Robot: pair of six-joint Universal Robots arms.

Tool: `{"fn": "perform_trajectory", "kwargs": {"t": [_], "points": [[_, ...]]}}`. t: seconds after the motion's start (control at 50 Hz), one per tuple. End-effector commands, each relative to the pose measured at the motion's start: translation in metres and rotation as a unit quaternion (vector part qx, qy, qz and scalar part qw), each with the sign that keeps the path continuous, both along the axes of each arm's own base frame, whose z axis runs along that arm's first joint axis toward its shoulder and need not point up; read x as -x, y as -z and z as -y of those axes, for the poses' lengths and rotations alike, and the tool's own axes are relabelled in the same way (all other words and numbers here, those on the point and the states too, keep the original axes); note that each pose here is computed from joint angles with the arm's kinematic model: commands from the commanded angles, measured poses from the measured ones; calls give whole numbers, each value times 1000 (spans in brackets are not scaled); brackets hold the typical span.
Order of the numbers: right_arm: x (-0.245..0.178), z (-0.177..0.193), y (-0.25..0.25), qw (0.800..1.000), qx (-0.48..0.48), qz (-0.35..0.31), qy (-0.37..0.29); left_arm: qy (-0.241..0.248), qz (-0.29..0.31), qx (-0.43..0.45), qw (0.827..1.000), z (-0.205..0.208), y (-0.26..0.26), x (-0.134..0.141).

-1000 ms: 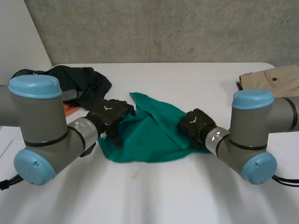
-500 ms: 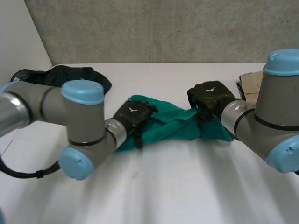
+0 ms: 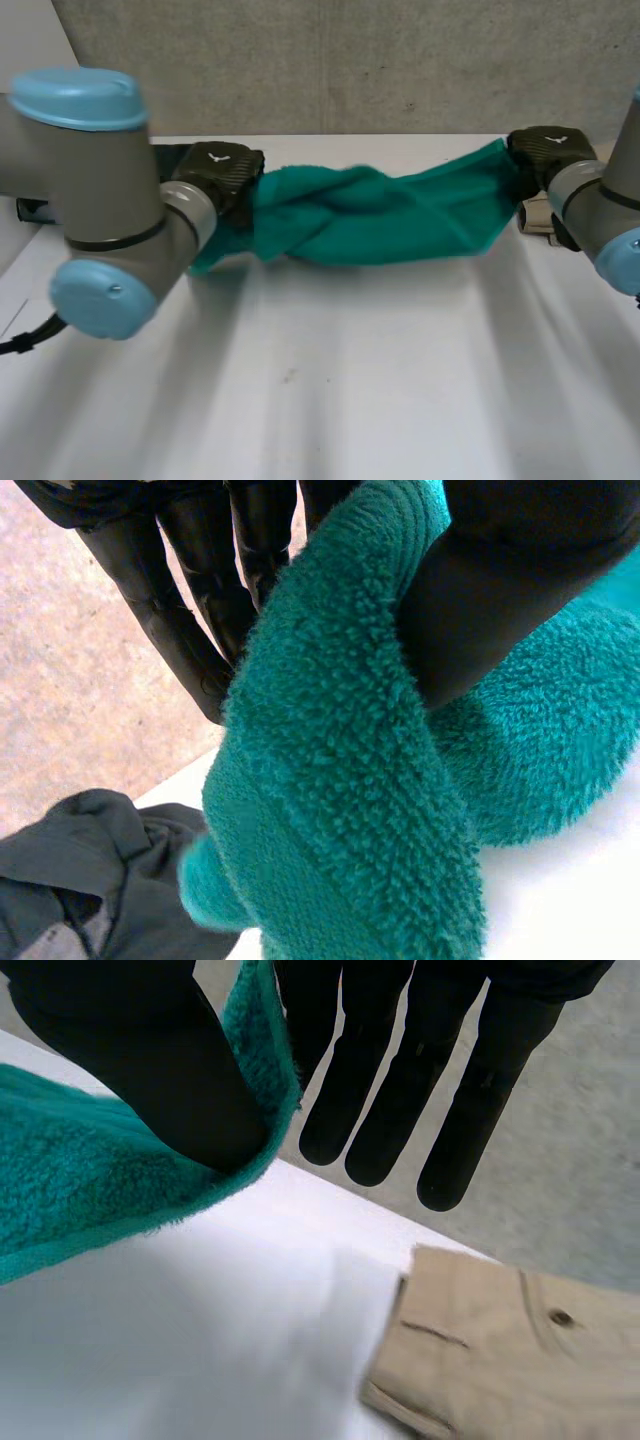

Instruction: Fold the laundry.

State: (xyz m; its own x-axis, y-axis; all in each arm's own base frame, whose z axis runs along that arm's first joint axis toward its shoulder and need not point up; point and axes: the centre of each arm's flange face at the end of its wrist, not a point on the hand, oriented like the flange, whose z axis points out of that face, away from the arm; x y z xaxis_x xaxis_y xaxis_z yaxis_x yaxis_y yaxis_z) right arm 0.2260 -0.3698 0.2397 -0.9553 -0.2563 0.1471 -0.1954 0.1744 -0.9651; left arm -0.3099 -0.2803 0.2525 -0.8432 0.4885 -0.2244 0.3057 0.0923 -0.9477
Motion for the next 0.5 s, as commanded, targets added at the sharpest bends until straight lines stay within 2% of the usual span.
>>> {"fn": "perform_trajectory", "kwargs": {"t": [0.02, 0.14, 0.22, 0.28, 0.36, 0.38, 0.46, 0.5], "points": [[14, -4, 21, 998, -49, -34, -2, 18, 17, -25, 999, -5, 22, -23], [4, -18, 48, 990, -78, -101, -60, 7, 27, 8, 1000, 16, 47, -26], [-9, -4, 48, 993, -36, -89, -64, 6, 9, 48, 999, 38, 50, -16], [-17, 21, 23, 997, 50, -54, -33, 5, -33, 144, 989, 65, 18, 2], [-13, 49, -32, 982, 182, 15, 39, -13, -106, 285, 953, 88, -49, 14], [-7, 56, -54, 969, 231, 49, 72, -26, -134, 333, 933, 90, -77, 13], [4, 60, -92, 937, 313, 109, 114, -60, -183, 416, 889, 91, -121, 4], [3, 57, -96, 934, 319, 114, 111, -63, -191, 430, 880, 89, -129, 2]]}}
